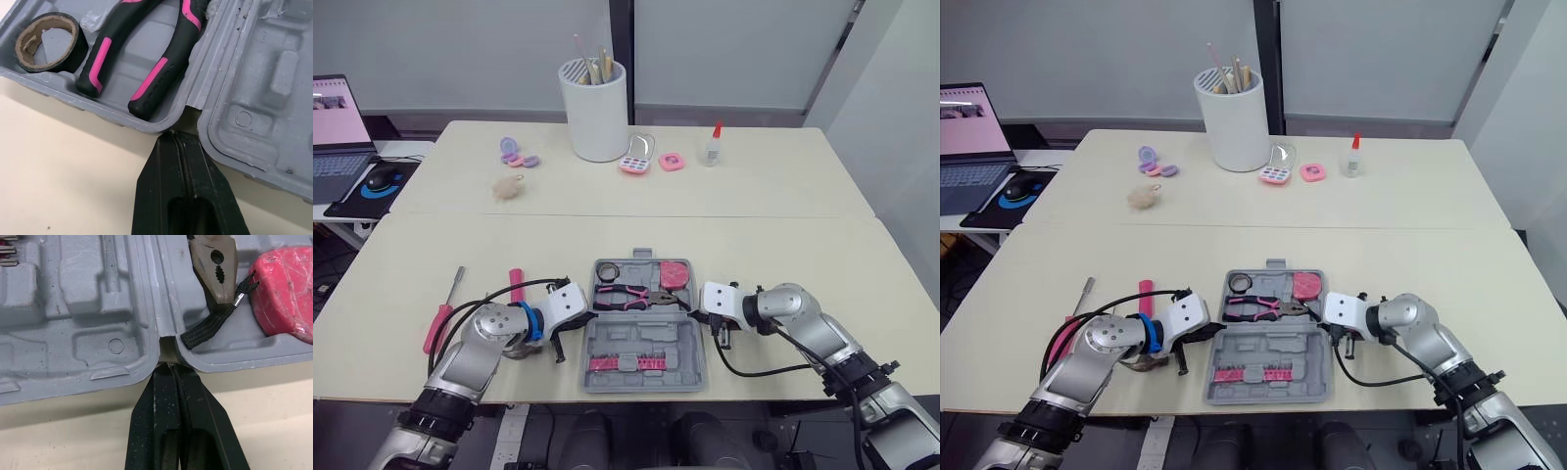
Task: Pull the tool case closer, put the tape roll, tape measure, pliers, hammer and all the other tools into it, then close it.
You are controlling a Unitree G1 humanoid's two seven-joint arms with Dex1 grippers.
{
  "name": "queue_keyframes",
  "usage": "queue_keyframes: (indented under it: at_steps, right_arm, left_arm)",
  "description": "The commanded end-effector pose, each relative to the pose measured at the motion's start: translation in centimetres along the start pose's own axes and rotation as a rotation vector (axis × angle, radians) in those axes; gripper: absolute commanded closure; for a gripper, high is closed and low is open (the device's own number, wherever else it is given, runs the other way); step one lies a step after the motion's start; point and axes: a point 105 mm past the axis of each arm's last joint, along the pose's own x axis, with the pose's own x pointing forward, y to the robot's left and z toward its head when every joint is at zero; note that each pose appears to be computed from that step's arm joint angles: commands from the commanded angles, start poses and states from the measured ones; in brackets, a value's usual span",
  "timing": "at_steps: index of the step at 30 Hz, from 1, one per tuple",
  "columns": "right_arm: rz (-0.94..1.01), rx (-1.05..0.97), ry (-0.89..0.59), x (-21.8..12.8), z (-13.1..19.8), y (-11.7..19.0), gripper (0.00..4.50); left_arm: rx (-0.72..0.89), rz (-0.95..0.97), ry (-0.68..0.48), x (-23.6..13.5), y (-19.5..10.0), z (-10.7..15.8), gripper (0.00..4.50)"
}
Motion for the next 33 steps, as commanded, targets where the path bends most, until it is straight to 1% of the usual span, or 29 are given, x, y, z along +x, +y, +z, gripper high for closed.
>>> queue_keyframes:
  at_steps: [1, 12, 27, 33]
  right_arm:
    - [-0.04, -0.064, -0.065, 0.2, 2.2, -1.2, 4.48]
    - [-0.095, -0.079, -0.074, 0.5, 2.5, -2.8, 4.48]
    - [-0.095, -0.074, -0.07, 0.6, 2.4, -3.0, 4.48]
    - [-0.095, -0.074, -0.068, 0.6, 2.4, -3.0, 4.48]
  left_arm:
    - [0.042, 0.01, -0.047, 0.7, 0.5, 1.4, 4.5]
    - [0.049, 0.04, -0.044, 0.8, 1.5, 1.3, 4.5]
    - [0.055, 0.057, -0.044, 1.1, 2.4, 1.4, 4.5]
    - [0.047, 0.035, -0.047, 1.3, 2.0, 1.4, 4.5]
